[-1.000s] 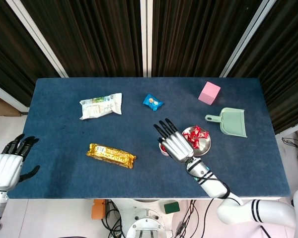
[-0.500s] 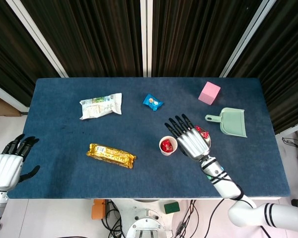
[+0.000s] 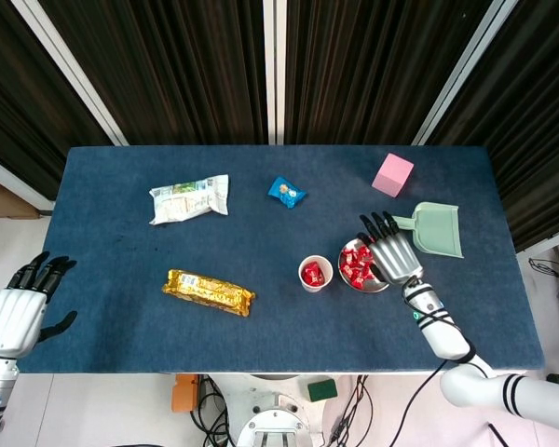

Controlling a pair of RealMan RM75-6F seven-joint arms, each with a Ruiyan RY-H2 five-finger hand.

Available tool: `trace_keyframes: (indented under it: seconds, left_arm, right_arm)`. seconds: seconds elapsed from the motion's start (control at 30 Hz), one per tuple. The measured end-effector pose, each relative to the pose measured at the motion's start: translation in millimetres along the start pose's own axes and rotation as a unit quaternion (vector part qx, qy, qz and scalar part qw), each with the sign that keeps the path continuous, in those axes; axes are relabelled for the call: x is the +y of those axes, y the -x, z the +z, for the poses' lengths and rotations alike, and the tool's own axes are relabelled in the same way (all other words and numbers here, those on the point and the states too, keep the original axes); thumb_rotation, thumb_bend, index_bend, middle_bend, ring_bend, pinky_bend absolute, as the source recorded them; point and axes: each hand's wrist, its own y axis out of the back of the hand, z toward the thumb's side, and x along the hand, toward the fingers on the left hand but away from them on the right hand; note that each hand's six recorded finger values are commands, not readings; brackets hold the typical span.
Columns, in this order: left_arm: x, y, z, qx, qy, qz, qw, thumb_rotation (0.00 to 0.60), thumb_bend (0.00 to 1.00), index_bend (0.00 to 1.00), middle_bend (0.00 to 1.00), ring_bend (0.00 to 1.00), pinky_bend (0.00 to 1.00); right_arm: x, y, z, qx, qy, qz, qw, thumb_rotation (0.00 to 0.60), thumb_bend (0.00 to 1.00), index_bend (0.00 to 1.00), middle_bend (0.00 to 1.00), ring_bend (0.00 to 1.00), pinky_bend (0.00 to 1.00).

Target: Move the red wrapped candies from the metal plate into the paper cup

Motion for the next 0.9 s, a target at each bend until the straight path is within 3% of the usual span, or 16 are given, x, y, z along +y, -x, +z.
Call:
trace_keyframes:
  seconds: [0.3, 0.9]
  left_arm:
    - [-1.2, -2.6, -1.3, 0.001, 0.0, -0.004, 1.0, 0.6, 0.18, 0.18, 0.15, 0.06, 0.2]
    - [0.1, -0.3, -0.5, 0.0, -0.001, 0.001, 1.0, 0.6, 0.18, 0.18, 0.15, 0.06, 0.2]
  right_arm:
    - [-21.6, 20.4, 9.0, -0.001, 0.014, 0.02, 0.9997, 0.6, 0.34, 0.35, 0.04, 0.0, 0.0]
    - [-34.8, 20.4, 11.9, -0.005, 0.003, 0.041, 0.9992, 0.6, 0.35, 0.4, 0.04, 0.0, 0.0]
